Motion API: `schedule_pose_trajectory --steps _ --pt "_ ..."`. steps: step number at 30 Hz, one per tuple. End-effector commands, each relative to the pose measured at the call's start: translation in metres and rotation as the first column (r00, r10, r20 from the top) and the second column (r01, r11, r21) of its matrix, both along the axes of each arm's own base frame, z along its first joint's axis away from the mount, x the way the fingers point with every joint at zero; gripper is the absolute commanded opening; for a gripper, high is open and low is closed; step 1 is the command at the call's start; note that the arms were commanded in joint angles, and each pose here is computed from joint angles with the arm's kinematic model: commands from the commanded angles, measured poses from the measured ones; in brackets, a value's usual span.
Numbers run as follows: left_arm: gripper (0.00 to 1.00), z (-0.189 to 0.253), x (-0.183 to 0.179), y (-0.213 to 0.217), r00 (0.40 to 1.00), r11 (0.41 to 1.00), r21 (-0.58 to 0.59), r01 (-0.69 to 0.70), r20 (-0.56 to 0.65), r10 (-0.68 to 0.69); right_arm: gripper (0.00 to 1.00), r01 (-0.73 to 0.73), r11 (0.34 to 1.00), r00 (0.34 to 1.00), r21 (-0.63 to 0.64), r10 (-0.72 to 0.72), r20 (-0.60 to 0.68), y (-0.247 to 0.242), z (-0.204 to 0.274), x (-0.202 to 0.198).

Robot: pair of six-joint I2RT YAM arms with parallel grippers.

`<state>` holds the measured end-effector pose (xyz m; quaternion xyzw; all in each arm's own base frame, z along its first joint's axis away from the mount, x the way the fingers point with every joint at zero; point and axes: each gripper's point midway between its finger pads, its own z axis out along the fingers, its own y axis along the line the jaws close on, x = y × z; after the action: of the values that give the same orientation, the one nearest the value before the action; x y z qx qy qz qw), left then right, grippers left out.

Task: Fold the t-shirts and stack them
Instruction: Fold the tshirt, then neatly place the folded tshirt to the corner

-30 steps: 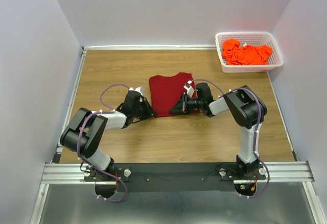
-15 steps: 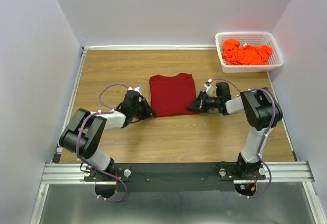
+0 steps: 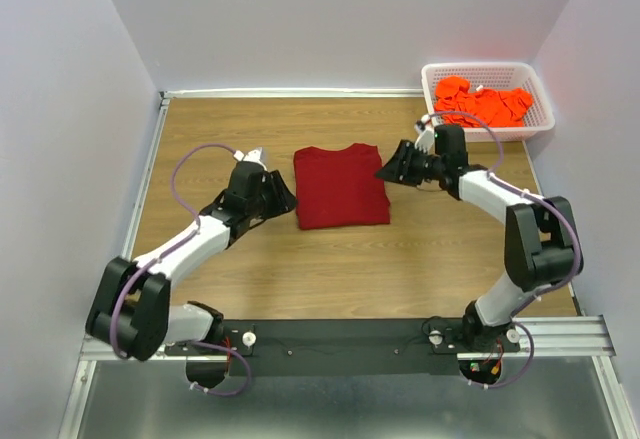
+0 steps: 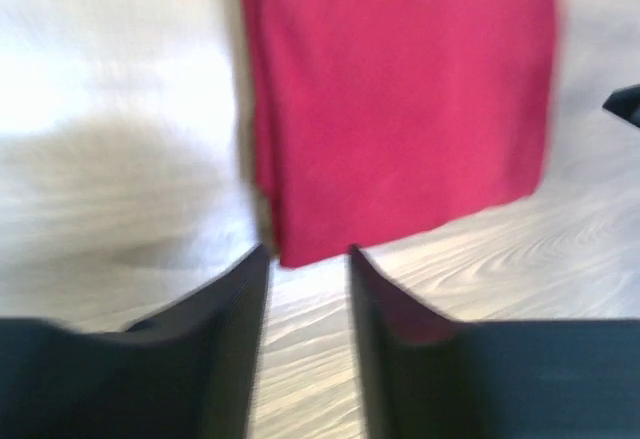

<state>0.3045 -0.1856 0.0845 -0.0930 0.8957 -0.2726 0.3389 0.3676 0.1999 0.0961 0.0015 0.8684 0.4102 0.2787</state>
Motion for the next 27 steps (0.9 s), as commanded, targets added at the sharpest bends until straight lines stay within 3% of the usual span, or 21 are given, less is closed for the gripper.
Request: schedule_pose_trajectory --steps 1,5,10,19,27 --pt "0.63 0.051 0.019 0.038 0.982 0.980 0.147 -0.134 0.156 0.111 0.61 0.154 0.938 0.985 -0.311 -0.171 -0.028 -0.046 -0.012 0.011" --pt "0.76 0.096 0.023 0.068 0.942 0.946 0.214 -0.243 0.286 0.177 0.75 0.159 0.879 0.972 -0.450 -0.220 -0.086 -0.050 -0.024 0.006" --pt "0.85 0.128 0.016 0.111 0.872 0.870 0.295 -0.396 0.418 0.255 0.79 0.150 0.809 0.958 -0.568 -0.261 -0.119 -0.040 -0.040 0.003" --pt "0.85 0.132 0.009 0.135 0.818 0.816 0.324 -0.479 0.503 0.280 0.77 0.122 0.781 0.945 -0.613 -0.280 -0.168 -0.018 -0.074 0.018" --pt "0.85 0.143 0.004 0.137 0.779 0.815 0.281 -0.506 0.554 0.293 0.62 0.073 0.778 0.957 -0.624 -0.230 -0.175 0.012 -0.090 0.023"
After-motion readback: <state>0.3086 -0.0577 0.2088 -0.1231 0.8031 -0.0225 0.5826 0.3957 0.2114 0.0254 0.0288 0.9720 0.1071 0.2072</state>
